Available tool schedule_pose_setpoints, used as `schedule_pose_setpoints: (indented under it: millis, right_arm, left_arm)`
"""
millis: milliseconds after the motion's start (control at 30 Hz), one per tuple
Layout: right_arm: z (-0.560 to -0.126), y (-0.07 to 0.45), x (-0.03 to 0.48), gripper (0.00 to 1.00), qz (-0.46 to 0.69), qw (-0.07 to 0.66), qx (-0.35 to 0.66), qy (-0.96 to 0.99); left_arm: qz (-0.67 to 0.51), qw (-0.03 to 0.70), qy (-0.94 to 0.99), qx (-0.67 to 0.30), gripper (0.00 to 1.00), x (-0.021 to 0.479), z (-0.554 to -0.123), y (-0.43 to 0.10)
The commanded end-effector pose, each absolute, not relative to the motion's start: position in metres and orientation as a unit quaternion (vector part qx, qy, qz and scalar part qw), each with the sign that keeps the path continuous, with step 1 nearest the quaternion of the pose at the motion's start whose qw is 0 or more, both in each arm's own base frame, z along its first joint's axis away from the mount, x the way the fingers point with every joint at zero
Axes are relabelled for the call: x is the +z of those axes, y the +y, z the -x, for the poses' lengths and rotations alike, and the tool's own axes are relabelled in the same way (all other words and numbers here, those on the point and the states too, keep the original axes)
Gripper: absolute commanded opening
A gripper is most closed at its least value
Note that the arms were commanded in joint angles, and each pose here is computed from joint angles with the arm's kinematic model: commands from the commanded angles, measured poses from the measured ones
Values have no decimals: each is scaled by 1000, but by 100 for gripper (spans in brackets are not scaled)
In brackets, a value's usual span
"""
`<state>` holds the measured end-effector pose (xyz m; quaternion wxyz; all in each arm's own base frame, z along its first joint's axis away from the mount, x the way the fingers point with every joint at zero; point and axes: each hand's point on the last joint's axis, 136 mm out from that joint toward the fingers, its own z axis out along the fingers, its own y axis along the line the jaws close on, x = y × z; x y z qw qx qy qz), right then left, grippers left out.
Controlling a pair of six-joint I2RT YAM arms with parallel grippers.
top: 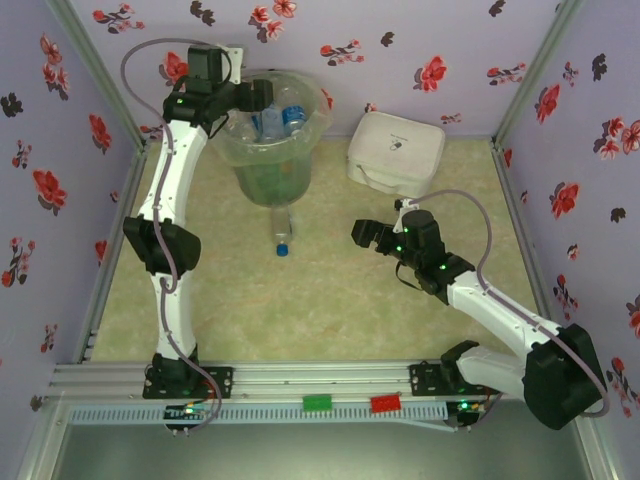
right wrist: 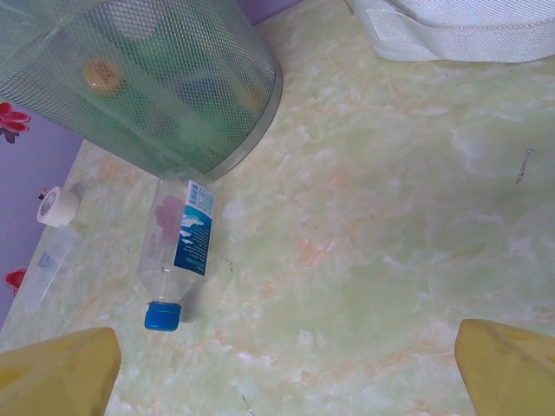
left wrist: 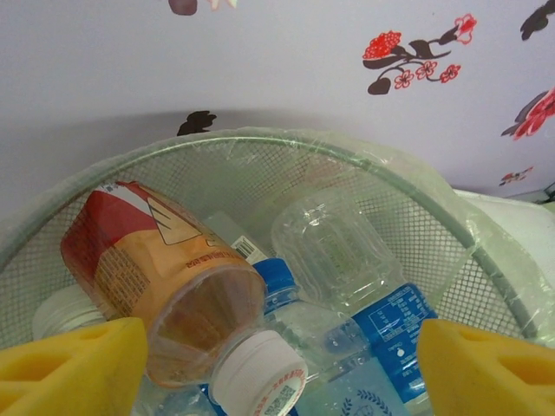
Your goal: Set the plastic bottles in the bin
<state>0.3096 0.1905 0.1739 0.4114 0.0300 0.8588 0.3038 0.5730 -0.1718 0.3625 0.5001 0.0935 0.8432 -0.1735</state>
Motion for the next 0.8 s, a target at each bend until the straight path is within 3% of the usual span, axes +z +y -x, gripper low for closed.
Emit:
schedule_pose_setpoints:
  millis: [0, 33, 300, 500, 767]
  right_arm:
    - [-317, 190, 188, 100, -23, 432, 300, 850]
    - [-318, 190, 188, 100, -23, 432, 300, 850]
    - [-327, 209, 175, 99, -10, 412, 311, 856]
    - [-331, 252, 153, 100, 19, 394, 310, 865]
    - [-337, 321, 120, 100, 36, 356, 293, 887]
  left_arm:
    - [-80, 526, 825, -191, 92, 401, -555, -166]
    - [-78, 531, 821, -195, 100, 410, -547, -164]
    - [-61, 559, 797, -221, 100, 435, -461, -158]
    - [27, 566, 786, -249, 100, 367, -396, -129]
    - [134, 512, 799, -287, 100, 248, -333, -106]
